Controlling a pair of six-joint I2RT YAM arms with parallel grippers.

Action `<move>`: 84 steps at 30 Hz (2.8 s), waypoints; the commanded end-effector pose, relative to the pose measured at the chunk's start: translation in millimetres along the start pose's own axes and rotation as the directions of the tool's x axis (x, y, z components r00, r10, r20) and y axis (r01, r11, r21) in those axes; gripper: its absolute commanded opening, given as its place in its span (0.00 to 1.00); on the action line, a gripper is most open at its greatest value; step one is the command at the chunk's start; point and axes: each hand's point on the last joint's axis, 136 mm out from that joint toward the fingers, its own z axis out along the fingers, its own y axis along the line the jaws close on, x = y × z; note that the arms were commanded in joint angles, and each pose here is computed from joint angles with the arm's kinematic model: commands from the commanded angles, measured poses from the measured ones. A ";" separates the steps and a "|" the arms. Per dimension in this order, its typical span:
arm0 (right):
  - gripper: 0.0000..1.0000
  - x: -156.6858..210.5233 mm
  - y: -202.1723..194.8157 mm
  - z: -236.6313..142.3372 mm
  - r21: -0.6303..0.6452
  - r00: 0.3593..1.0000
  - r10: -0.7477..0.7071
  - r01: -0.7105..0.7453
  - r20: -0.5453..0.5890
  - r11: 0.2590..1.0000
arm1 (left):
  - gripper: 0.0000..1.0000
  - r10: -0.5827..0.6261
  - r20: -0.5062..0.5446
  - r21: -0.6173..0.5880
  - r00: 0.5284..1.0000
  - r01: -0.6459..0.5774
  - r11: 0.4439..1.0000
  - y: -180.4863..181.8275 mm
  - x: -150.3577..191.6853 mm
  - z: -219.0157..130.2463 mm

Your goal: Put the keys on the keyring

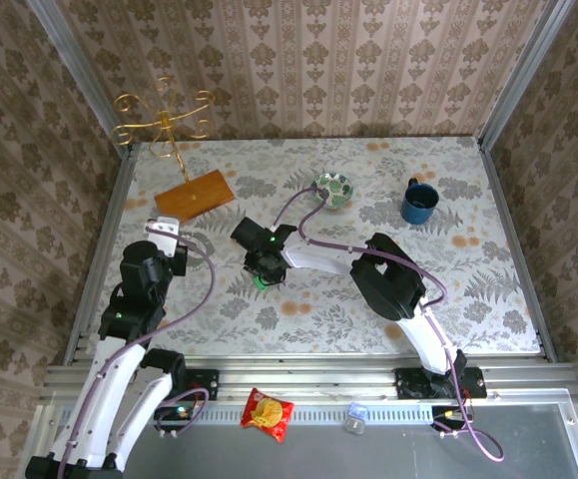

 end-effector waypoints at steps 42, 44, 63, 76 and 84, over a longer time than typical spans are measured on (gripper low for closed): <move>0.11 17.4 -7.3 8.7 0.126 0.987 -0.160 0.160 -0.010 0.979 | 0.00 -0.022 0.062 -0.006 0.998 0.022 1.000 3.7 -16.7 -4.3; 0.06 17.0 -6.4 4.5 0.123 0.984 -0.178 0.177 -0.008 0.976 | 0.00 -0.025 0.063 -0.004 0.998 0.025 1.000 3.5 -16.9 -4.6; 0.00 5.5 -82.1 -78.4 -0.156 0.793 -0.607 0.593 -0.058 0.790 | 0.00 0.035 0.190 0.356 0.981 -0.102 0.929 -64.9 -42.9 -16.3; 0.00 -7.8 -154.8 -75.3 -0.174 0.684 -0.708 0.686 -0.176 0.706 | 0.00 0.211 0.358 0.664 0.909 -0.407 0.627 -167.4 -44.3 -46.7; 0.03 -31.1 -173.6 -64.2 -0.079 0.704 -0.679 0.679 -0.209 0.729 | 0.00 0.239 0.396 0.695 0.887 -0.459 0.553 -184.6 -39.8 -53.6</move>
